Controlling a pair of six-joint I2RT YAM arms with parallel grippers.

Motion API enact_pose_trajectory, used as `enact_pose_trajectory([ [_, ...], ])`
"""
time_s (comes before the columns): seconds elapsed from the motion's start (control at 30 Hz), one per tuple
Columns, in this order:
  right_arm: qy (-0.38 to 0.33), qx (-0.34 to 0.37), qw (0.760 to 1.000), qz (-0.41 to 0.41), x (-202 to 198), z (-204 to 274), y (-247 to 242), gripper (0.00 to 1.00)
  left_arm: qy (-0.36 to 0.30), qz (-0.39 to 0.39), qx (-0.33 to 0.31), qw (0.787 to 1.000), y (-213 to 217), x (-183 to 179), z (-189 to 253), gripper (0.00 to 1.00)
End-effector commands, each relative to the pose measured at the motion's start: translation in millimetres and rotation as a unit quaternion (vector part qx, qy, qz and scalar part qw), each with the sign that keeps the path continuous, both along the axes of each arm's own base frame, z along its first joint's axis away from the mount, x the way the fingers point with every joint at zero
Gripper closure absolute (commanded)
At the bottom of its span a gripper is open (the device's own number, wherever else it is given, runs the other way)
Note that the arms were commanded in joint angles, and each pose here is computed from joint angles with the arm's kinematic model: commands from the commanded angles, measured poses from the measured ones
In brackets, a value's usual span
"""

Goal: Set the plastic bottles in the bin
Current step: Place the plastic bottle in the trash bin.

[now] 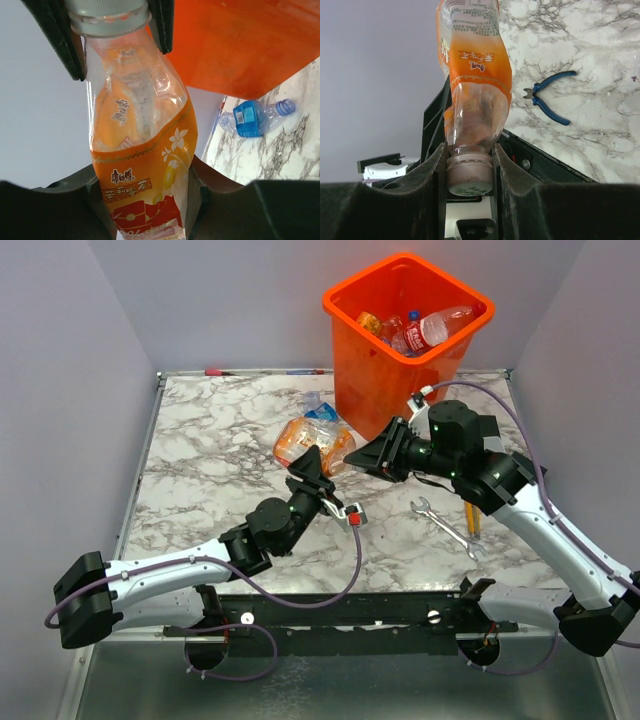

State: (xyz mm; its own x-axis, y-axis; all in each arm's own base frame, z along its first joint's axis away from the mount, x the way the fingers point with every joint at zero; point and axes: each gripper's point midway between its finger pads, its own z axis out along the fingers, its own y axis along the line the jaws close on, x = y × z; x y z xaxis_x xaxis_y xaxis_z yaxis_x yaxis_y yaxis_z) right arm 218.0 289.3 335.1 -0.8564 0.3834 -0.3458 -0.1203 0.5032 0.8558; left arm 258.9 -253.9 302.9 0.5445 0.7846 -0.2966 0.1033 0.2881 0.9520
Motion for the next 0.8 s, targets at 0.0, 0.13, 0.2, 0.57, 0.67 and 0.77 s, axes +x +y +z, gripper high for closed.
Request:
enact_pose_trajectory([
  [0.0, -0.027, 0.027, 0.998, 0.044, -19.6, 23.0, 1.6, 0.59, -0.010, 0.013, 0.010, 1.000, 1.0, 0.0, 5.1, 0.74],
  [0.13, -0.090, -0.005, 0.996, 0.023, -15.4, 48.8, -15.6, 0.21, 0.008, -0.007, -0.047, 0.999, -1.1, -6.3, 14.6, 0.74],
  [0.2, -0.135, -0.038, 0.990, -0.005, -10.4, 61.9, -33.5, 0.16, 0.034, -0.030, -0.111, 0.993, -1.5, -12.5, 22.3, 0.74],
  [0.57, -0.412, -0.028, 0.909, -0.059, -41.5, 95.4, -100.0, 0.15, 0.386, -0.254, -0.378, 0.802, -53.4, -99.9, 21.0, 0.73],
  [0.67, -0.446, -0.016, 0.895, -0.021, -55.4, 91.1, -94.2, 0.15, 0.488, -0.302, -0.398, 0.715, -74.4, -128.6, 16.3, 0.72],
  [0.77, -0.459, -0.003, 0.887, 0.047, -70.3, 89.2, -77.9, 0.15, 0.578, -0.336, -0.396, 0.630, -88.5, -149.4, 12.6, 0.72],
])
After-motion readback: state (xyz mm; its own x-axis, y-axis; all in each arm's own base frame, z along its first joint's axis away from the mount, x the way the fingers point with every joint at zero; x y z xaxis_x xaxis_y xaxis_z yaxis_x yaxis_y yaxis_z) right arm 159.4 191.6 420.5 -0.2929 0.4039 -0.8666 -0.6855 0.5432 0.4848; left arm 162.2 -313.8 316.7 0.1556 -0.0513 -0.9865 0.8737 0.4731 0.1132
